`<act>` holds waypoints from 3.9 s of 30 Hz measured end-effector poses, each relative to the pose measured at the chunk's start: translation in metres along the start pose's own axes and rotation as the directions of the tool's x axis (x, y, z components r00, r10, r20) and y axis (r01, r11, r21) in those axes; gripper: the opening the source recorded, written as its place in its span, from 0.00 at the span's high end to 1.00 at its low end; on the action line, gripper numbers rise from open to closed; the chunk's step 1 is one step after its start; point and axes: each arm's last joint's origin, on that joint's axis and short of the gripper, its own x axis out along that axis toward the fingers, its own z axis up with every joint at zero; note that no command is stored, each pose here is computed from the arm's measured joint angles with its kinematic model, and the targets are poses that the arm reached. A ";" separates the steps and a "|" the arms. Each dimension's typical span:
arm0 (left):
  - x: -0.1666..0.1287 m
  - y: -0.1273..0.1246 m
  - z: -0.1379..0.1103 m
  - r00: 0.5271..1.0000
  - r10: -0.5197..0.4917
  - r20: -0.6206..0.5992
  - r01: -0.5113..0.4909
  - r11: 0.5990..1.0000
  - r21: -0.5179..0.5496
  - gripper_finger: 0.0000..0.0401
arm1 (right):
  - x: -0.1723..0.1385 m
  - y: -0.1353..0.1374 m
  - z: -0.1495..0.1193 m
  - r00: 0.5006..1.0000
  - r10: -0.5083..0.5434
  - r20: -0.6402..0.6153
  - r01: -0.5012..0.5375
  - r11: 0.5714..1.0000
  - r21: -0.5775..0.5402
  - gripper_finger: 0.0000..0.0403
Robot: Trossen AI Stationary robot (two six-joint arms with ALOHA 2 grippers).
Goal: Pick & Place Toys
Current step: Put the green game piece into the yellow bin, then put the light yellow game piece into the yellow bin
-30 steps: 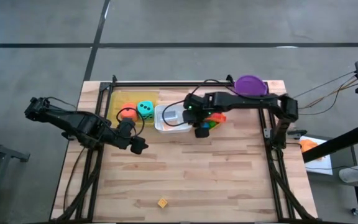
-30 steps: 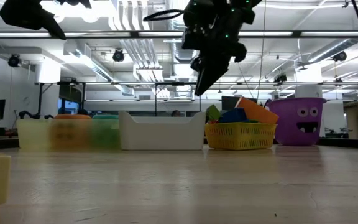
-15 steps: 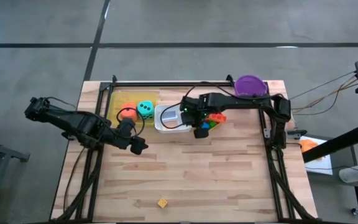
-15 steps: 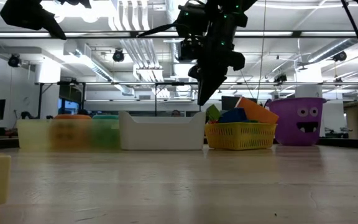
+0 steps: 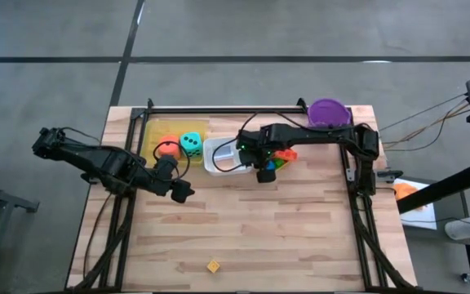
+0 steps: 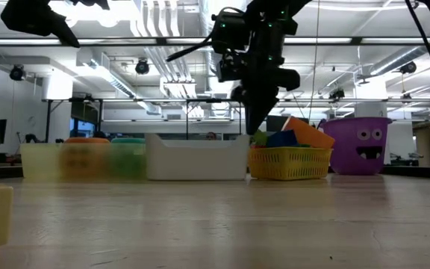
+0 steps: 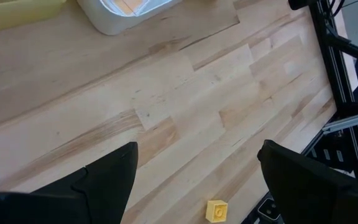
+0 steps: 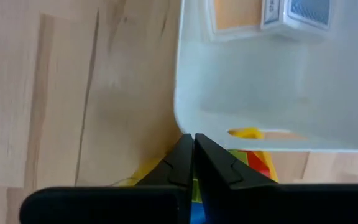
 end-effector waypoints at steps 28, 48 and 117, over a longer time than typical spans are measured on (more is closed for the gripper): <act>0.000 0.000 0.000 1.000 -0.002 -0.009 0.002 1.000 -0.002 0.18 | 0.001 -0.003 -0.006 0.999 0.013 -0.047 -0.011 0.999 0.051 0.97; 0.000 0.000 0.000 1.000 -0.003 -0.015 0.003 1.000 0.000 0.18 | 0.002 -0.005 -0.012 0.996 0.029 -0.087 -0.020 0.995 0.098 0.97; 0.158 -0.099 -0.142 0.901 0.216 -0.375 -0.156 0.970 0.184 0.18 | -0.134 0.130 -0.071 0.837 -0.029 0.546 -0.140 0.954 0.265 0.38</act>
